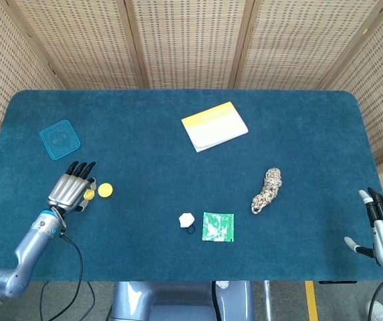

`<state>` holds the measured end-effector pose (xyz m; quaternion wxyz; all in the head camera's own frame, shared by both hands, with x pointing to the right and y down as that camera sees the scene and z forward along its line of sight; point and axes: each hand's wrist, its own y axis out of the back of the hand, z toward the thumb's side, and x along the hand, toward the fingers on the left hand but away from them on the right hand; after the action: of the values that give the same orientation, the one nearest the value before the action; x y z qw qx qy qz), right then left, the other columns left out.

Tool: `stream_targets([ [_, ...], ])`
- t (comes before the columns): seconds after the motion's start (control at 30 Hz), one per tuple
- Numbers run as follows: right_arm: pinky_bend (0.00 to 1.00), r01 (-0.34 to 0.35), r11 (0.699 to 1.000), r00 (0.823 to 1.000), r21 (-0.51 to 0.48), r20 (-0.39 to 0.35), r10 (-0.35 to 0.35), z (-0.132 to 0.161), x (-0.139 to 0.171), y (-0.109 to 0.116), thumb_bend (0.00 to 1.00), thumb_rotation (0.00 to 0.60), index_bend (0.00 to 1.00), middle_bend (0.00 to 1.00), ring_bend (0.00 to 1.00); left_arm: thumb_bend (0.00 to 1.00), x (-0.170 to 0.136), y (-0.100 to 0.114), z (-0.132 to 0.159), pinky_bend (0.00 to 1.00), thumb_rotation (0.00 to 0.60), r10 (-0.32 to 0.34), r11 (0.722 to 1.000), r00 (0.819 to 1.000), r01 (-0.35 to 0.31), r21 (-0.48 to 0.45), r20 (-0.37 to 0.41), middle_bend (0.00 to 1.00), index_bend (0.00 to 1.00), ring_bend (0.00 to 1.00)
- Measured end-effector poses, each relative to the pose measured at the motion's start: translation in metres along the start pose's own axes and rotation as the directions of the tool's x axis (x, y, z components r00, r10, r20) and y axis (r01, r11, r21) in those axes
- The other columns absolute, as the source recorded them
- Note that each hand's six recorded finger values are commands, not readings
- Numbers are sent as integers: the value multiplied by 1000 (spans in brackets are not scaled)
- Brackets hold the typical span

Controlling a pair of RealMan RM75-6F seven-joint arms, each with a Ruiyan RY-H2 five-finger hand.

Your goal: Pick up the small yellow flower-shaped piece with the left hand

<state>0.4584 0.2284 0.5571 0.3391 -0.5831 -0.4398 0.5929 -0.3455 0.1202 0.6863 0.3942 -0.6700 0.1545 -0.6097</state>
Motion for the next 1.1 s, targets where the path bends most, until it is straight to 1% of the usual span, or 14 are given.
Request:
stream_targets([
  [0.2, 0, -6, 1000, 1000, 4, 0, 6, 0, -1, -2, 0, 600, 0, 0, 0, 352, 12, -1, 7, 0, 600, -10, 1000, 1000, 10, -11, 2, 0, 466, 0],
  [0.4, 0, -11, 1000, 1000, 9, 0, 11, 2, 0, -4, 0, 600, 0, 0, 0, 351, 20, -1, 13, 0, 600, -4, 1000, 1000, 4, -14, 2, 0, 461, 0],
  [0.63, 0, -13, 1000, 1000, 9, -2, 13, 3, 0, -6, 0, 600, 0, 0, 0, 353, 28, -5, 11, 0, 600, -23, 1000, 1000, 22, -19, -14, 0, 448, 0],
  [0.77, 0, -16, 1000, 1000, 11, -4, 16, 4, 0, -7, 0, 600, 0, 0, 0, 353, 33, -5, 15, 0, 600, -18, 999, 1000, 18, -32, -13, 0, 437, 0],
  [0.9, 0, -19, 1000, 1000, 13, -3, 19, 4, -1, -8, 0, 600, 0, 0, 0, 352, 36, -3, 20, 0, 600, -2, 999, 1000, 2, -37, -3, 0, 383, 0],
  [1.0, 0, -20, 1000, 1000, 15, -3, 20, 4, -1, -9, 0, 600, 0, 0, 0, 352, 38, 1, 25, 0, 600, 17, 999, 1000, -17, -42, 7, 0, 313, 0],
  [1.07, 0, -19, 1000, 1000, 15, -4, 19, 5, -1, -9, 0, 600, 0, 0, 0, 348, 39, 2, 27, 0, 600, 20, 999, 1000, -19, -45, 14, 0, 256, 0],
  [1.1, 0, -18, 1000, 1000, 16, -3, 18, 4, -1, -9, 0, 600, 0, 0, 0, 347, 39, 2, 29, 0, 600, 17, 999, 1000, -17, -42, 18, 0, 244, 0],
])
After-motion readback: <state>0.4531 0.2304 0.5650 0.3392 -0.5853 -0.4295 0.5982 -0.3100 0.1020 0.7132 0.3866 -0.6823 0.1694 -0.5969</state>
